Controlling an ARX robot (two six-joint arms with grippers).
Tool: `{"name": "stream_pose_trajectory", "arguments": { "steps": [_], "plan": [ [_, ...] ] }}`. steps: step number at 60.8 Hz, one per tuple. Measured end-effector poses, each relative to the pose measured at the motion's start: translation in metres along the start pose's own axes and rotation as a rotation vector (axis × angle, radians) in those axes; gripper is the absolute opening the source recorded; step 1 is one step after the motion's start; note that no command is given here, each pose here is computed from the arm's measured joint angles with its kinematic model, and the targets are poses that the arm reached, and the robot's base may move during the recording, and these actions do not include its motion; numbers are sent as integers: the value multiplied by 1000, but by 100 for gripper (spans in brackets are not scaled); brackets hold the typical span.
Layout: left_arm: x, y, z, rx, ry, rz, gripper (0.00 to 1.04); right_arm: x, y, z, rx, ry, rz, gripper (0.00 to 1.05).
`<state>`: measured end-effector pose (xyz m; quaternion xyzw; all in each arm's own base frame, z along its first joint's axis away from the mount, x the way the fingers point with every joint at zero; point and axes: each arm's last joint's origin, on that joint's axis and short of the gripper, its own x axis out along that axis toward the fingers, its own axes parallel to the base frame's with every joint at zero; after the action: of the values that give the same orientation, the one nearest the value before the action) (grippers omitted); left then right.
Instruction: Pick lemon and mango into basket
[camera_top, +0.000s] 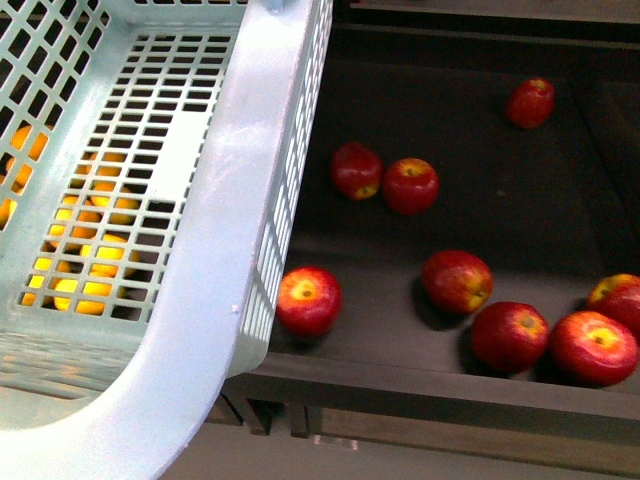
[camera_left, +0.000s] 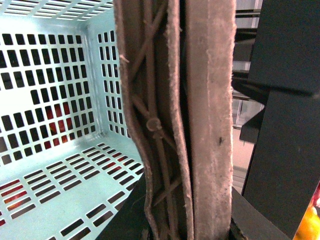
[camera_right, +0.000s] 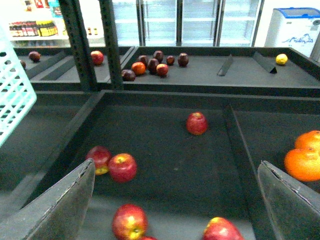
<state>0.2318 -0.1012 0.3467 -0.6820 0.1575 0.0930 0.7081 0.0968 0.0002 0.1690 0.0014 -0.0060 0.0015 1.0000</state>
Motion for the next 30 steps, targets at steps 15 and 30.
{"name": "stream_pose_trajectory", "arguments": {
  "steps": [15,30],
  "plan": [
    [0,0,0,0,0,0,19,0,0,0,0,-1,-2,96],
    [0,0,0,0,0,0,19,0,0,0,0,-1,-2,96]
  ]
}}
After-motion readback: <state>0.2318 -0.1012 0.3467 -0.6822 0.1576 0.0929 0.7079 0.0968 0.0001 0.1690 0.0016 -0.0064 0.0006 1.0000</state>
